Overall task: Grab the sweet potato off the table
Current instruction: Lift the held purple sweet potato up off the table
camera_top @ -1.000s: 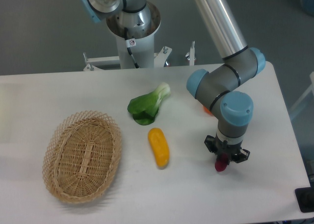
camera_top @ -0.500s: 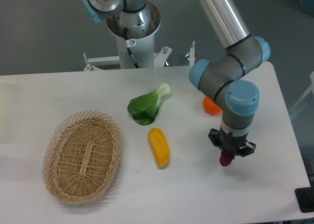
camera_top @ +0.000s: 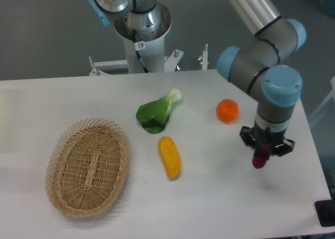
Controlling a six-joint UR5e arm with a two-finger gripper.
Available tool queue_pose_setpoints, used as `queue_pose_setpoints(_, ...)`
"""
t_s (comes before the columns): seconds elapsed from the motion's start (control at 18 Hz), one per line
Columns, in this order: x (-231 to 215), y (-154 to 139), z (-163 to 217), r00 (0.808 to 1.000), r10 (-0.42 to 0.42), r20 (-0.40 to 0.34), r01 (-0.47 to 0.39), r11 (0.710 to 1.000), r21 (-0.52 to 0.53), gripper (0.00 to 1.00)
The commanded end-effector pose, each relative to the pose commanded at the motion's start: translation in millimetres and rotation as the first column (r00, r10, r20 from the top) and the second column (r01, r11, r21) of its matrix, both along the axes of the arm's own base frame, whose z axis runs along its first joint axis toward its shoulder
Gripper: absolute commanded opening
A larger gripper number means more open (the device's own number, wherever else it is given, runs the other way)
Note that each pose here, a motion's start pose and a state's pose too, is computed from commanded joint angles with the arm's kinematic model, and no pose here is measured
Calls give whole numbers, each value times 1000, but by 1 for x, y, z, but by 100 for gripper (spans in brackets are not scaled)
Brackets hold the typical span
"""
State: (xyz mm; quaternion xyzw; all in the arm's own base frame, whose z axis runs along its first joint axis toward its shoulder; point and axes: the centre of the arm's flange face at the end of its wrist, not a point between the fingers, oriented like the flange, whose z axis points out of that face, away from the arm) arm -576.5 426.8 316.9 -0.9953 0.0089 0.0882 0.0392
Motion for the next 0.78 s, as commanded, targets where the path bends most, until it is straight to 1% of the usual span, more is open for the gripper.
queue_pose_setpoints(0.22,-9,2,5,1000,-1,-17,1,1000,-1,31)
queue_pose_setpoints(0.44,-10,-1,5,999,-27,-19,26,1000,-9,30)
queue_pose_setpoints(0.78,-11,-3,2,999,-29,-18,29,999,-15,30)
